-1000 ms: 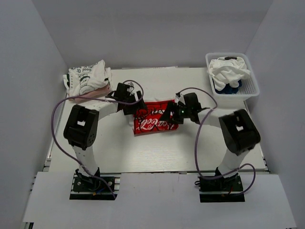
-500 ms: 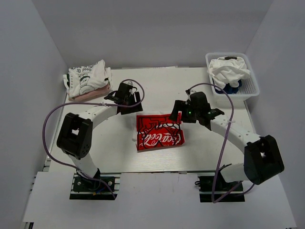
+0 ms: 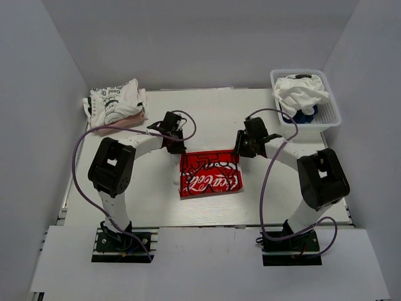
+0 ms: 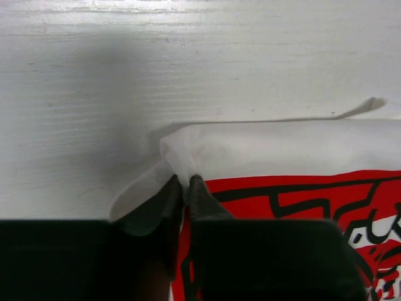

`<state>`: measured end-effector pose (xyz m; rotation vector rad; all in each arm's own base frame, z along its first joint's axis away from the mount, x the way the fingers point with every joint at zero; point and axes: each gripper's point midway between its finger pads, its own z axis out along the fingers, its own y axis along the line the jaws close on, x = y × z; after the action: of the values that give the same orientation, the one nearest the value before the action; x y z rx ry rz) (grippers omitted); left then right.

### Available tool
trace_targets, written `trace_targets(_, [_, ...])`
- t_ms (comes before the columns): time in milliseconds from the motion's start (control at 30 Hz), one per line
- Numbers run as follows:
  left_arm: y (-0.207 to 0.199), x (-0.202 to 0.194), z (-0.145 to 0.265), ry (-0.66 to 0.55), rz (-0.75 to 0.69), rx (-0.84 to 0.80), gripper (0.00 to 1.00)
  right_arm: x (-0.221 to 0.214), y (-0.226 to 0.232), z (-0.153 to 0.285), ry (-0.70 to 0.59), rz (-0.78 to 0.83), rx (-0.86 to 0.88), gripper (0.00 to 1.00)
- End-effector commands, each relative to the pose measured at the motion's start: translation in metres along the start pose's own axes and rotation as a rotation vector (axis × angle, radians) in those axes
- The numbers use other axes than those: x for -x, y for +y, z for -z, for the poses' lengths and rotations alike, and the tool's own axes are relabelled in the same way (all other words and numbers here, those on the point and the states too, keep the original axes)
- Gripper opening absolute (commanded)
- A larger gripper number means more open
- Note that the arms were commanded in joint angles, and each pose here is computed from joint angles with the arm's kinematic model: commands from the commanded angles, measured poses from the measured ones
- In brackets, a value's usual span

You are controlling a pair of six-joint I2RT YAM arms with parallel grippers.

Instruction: Fold and stack the t-shirts

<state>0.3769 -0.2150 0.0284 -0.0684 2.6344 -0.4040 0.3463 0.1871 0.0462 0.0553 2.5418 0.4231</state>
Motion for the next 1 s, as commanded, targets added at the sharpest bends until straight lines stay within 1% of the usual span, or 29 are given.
trace_targets(0, [-0.020, 0.028, 0.012, -0.074, -0.007, -0.056, 0.15, 0.038, 0.030, 0.003, -0.082, 0.006, 0.118, 0.37])
trace_targets(33, [-0.020, 0.032, 0.016, -0.090, 0.004, -0.052, 0.00, 0.044, 0.036, 0.006, -0.109, 0.012, 0.145, 0.17])
trace_targets(100, [-0.023, 0.036, 0.019, -0.106, 0.003, -0.062, 0.00, 0.043, 0.041, 0.011, -0.120, 0.015, 0.188, 0.01])
trace_targets(133, [-0.026, 0.041, 0.029, -0.133, 0.002, -0.077, 0.00, 0.045, 0.043, 0.014, -0.138, 0.013, 0.199, 0.00])
trace_targets(200, [-0.026, 0.038, 0.036, -0.135, 0.001, -0.089, 0.00, 0.051, 0.048, 0.024, -0.166, 0.024, 0.216, 0.00])
trace_targets(267, [-0.032, 0.046, 0.062, -0.197, -0.002, -0.125, 0.00, 0.046, 0.046, 0.030, -0.158, 0.033, 0.218, 0.00])
trace_targets(300, [-0.030, 0.037, 0.067, -0.192, -0.004, -0.134, 0.00, 0.051, 0.052, 0.042, -0.181, 0.037, 0.243, 0.00])
trace_targets(367, [-0.033, 0.038, 0.085, -0.239, -0.008, -0.171, 0.00, 0.044, 0.052, 0.047, -0.175, 0.049, 0.256, 0.00])
trace_targets(400, [-0.032, 0.036, 0.100, -0.264, -0.010, -0.186, 0.00, 0.048, 0.058, 0.058, -0.196, 0.052, 0.286, 0.00])
trace_targets(567, [-0.030, 0.030, 0.125, -0.283, -0.011, -0.197, 0.00, 0.042, 0.068, 0.075, -0.199, 0.081, 0.364, 0.00])
trace_targets(667, [-0.018, 0.022, 0.120, -0.272, 0.025, -0.149, 0.00, 0.039, 0.077, 0.070, -0.185, 0.100, 0.422, 0.00])
trace_targets(733, [-0.012, 0.014, 0.113, -0.258, 0.053, -0.132, 0.00, 0.037, 0.077, 0.056, -0.156, 0.097, 0.416, 0.00])
trace_targets(767, [-0.003, 0.013, 0.106, -0.255, 0.075, -0.109, 0.00, 0.037, 0.074, 0.050, -0.148, 0.088, 0.403, 0.00])
trace_targets(800, [0.002, 0.005, 0.095, -0.228, 0.087, -0.094, 0.00, 0.039, 0.072, 0.041, -0.133, 0.080, 0.382, 0.00])
trace_targets(833, [0.011, 0.006, 0.089, -0.228, 0.113, -0.060, 0.00, 0.039, 0.070, 0.036, -0.128, 0.069, 0.369, 0.00])
trace_targets(867, [0.024, 0.011, 0.084, -0.253, 0.152, 0.022, 0.00, 0.043, 0.063, 0.024, -0.130, 0.057, 0.323, 0.00])
trace_targets(900, [0.036, 0.003, 0.071, -0.219, 0.175, 0.088, 0.00, 0.045, 0.060, 0.012, -0.133, 0.054, 0.306, 0.00])
trace_targets(933, [0.044, 0.001, 0.064, -0.217, 0.194, 0.129, 0.00, 0.052, 0.061, 0.008, -0.141, 0.052, 0.300, 0.00])
trace_targets(967, [0.056, 0.008, 0.060, -0.243, 0.232, 0.185, 0.00, 0.040, 0.051, -0.016, -0.087, 0.040, 0.257, 0.00])
